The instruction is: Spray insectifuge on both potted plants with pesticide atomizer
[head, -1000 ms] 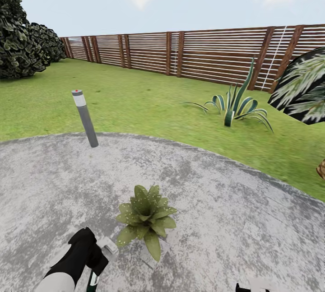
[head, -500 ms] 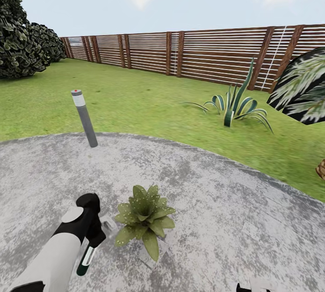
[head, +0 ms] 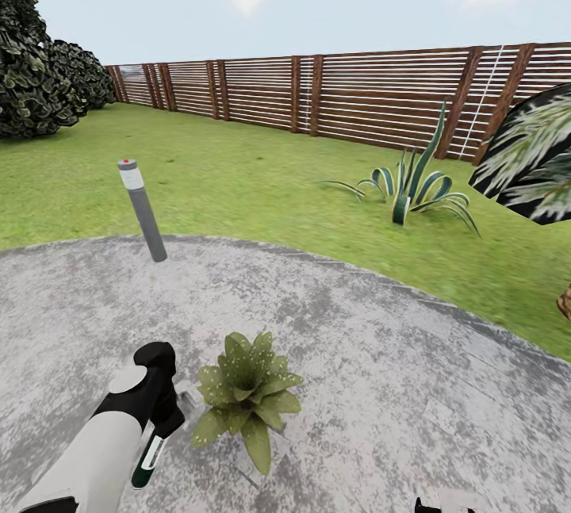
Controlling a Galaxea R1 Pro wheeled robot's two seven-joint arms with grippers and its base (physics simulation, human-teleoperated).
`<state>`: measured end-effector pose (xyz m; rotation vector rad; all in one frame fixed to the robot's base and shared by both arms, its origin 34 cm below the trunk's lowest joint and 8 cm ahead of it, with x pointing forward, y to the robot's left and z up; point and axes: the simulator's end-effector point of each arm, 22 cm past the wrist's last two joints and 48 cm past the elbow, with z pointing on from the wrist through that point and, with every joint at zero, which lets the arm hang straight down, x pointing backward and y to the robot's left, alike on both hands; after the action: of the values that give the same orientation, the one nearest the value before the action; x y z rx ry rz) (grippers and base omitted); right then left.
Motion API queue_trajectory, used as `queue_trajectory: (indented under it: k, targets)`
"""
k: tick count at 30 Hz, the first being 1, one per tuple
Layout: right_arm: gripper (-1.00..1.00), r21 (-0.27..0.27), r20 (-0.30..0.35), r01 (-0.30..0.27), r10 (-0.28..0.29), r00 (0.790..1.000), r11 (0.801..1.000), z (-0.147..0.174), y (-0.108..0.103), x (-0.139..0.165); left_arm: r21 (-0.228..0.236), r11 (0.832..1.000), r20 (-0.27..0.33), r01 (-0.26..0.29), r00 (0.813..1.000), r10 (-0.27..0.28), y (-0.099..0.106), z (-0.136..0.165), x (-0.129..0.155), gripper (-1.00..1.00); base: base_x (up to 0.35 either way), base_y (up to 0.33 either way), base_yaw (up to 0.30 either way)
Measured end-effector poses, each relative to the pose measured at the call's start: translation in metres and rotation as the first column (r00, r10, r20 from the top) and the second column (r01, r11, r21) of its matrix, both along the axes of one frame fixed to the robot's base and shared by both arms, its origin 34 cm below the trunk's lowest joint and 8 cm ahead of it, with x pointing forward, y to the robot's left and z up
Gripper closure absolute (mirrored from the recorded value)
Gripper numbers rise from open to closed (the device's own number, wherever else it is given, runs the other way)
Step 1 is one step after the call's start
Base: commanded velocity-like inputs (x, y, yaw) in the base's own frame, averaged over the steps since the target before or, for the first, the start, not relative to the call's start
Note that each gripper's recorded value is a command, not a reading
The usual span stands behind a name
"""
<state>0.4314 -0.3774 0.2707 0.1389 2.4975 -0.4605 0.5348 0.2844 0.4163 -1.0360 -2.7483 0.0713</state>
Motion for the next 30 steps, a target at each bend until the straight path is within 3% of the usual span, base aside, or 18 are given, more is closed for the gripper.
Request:
queue_trajectory:
  k: [5, 22, 30]
  targets:
    - [-1.00, 0.001, 0.000, 0.000, 0.000, 1.000, 1.000, 0.000, 0.001, 0.000, 0.001, 1.000, 0.000, -0.002, 1.000, 0.002, 0.001, 0.000, 0.000, 1.00, 0.121, -0.240, 0.115]
    - [-1.00, 0.001, -0.001, 0.000, 0.000, 1.000, 1.000, 0.000, 0.001, 0.000, -0.012, 1.000, 0.018, 0.000, 1.000, 0.000, -0.008, 0.006, 0.011, 1.00, -0.031, -0.272, 0.268]
    - [-1.00, 0.001, 0.000, 0.000, 0.000, 1.000, 1.000, 0.000, 0.001, 0.000, -0.010, 1.000, 0.019, 0.015, 1.000, -0.015, -0.012, 0.007, 0.012, 1.00, -0.025, -0.283, 0.029]
